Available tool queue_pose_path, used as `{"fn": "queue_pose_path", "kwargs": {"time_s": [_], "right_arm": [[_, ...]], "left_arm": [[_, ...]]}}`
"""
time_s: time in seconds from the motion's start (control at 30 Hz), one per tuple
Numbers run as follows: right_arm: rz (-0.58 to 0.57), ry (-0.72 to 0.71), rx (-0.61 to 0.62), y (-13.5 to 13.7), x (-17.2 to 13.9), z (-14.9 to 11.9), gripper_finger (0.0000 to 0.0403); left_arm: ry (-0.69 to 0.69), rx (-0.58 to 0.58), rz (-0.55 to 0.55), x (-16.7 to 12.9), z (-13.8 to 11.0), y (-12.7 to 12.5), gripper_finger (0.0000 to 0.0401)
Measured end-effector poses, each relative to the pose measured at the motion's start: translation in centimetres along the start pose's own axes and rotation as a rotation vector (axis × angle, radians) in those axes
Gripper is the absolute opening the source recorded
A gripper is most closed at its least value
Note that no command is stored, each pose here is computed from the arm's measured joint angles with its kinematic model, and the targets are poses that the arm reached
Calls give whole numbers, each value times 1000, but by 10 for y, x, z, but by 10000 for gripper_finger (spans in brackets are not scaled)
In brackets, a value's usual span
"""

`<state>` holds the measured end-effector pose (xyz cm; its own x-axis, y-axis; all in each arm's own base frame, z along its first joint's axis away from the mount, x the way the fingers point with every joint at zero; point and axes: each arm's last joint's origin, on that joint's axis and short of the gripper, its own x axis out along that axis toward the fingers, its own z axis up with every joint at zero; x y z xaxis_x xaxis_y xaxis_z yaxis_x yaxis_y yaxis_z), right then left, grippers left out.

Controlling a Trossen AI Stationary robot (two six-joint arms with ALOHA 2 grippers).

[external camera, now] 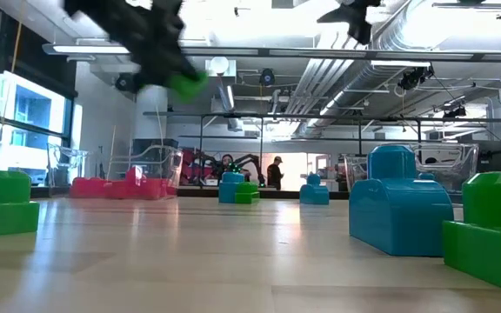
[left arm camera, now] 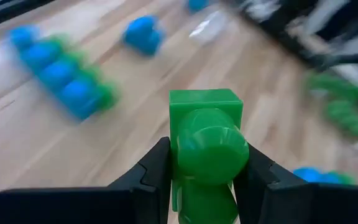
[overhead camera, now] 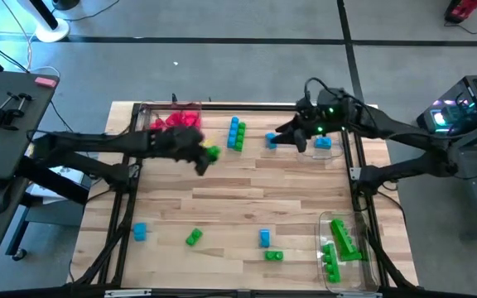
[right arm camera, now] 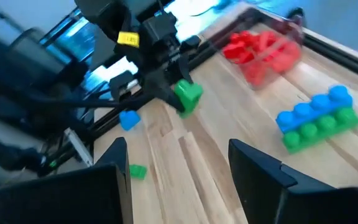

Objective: Sort blocks
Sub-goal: Put the green game piece into the bottom transparent bin

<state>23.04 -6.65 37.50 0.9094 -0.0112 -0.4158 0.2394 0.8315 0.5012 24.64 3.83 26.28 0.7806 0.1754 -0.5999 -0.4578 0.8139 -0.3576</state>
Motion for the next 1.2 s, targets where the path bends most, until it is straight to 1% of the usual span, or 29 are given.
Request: {"fn": "queue_pose_path", "kwargs": {"time_s": [0.1, 0.23, 0.37, 0.5, 0.57, 0.7, 0.87, 0.93, 1.07, 1.2], "right_arm": [[-42, -4, 61, 13, -3, -8, 160], [-63, -19, 159, 34, -1, -20, 160], [-74, -41, 286, 61, 0, -37, 160], [-5, -100, 344, 95, -5, -53, 160], [12, -146, 351, 111, -9, -61, 160], [-11, -253, 344, 132, -21, -76, 160], [-23, -298, 327, 142, -32, -86, 160], [-28, -312, 318, 143, -35, -87, 160], [-59, -346, 263, 143, -38, -87, 160], [-96, -373, 206, 142, -39, -86, 160]], "left_arm": [[-20, 25, -156, 33, 8, -2, 94], [-44, 11, -349, 72, 5, -15, 94], [-25, 14, -582, 98, -3, -41, 94], [18, 88, -703, 114, 0, -77, 93], [22, 139, -740, 121, 2, -96, 93], [-53, 228, -822, 134, 20, -138, 96], [-158, 326, -853, 161, 41, -179, 104], [-152, 340, -855, 176, 42, -191, 104], [-199, 335, -832, 210, 43, -211, 104], [-233, 311, -858, 243, 40, -227, 105]]}}
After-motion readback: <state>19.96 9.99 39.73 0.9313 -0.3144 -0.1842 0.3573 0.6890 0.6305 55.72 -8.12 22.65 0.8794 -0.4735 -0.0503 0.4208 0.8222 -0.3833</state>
